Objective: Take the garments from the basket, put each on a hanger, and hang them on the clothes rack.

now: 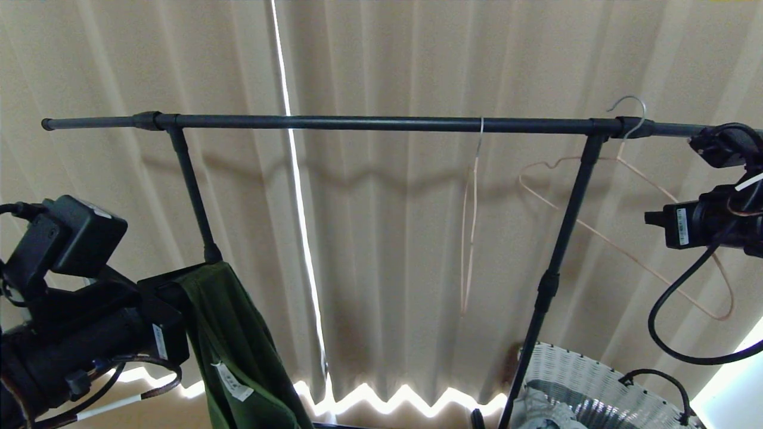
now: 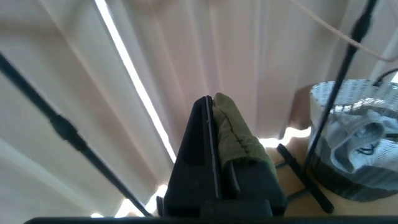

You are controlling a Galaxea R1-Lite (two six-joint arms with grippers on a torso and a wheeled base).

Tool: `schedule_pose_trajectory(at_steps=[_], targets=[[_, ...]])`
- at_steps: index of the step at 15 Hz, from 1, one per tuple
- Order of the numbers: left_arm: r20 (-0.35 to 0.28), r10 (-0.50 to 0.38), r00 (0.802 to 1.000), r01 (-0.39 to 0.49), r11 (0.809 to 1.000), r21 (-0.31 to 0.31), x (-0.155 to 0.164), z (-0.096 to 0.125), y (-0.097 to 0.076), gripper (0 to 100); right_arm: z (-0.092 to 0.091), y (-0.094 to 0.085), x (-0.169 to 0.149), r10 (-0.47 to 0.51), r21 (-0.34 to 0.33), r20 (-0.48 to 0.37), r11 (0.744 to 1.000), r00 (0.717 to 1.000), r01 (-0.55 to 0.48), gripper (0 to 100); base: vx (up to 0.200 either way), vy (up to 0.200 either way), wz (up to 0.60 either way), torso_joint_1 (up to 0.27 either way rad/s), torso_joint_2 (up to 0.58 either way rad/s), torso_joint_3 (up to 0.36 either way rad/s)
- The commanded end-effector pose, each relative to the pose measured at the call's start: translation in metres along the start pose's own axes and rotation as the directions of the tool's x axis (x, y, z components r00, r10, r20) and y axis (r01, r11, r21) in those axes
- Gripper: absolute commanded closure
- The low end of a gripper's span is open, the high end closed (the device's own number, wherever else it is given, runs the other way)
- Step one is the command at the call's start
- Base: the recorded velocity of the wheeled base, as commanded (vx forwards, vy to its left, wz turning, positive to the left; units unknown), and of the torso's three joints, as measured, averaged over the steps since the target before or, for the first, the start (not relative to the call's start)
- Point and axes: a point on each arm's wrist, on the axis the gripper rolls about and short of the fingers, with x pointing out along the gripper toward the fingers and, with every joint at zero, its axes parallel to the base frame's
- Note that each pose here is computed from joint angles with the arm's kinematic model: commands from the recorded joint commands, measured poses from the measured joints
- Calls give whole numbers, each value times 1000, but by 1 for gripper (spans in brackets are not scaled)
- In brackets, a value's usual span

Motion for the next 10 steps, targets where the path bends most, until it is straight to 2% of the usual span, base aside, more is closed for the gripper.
schedule_pose_trajectory(at_steps=[1, 3, 7, 10], targets=[[3, 28, 1000, -28, 999, 39, 1, 2, 5, 100, 3, 0, -18, -5, 0, 45, 1000, 999, 5, 100, 0, 0, 0, 0, 0, 0], [0, 30, 1000, -30, 996, 87, -1, 0, 5, 100, -5, -1, -37, -15, 1, 65, 1000, 998, 15, 100, 0, 0, 0, 0, 0, 0], [8, 35, 999, -36, 995, 89, 0, 2, 6, 100, -20, 0, -66, -24, -3, 95, 1000, 995, 24, 100, 0, 0, 0, 0, 0, 0], [11, 39, 999, -39, 995, 89, -1, 3, 6, 100, -35, -1, -73, -29, -6, 75, 1000, 997, 30, 100, -200, 0, 0, 7, 2, 1]])
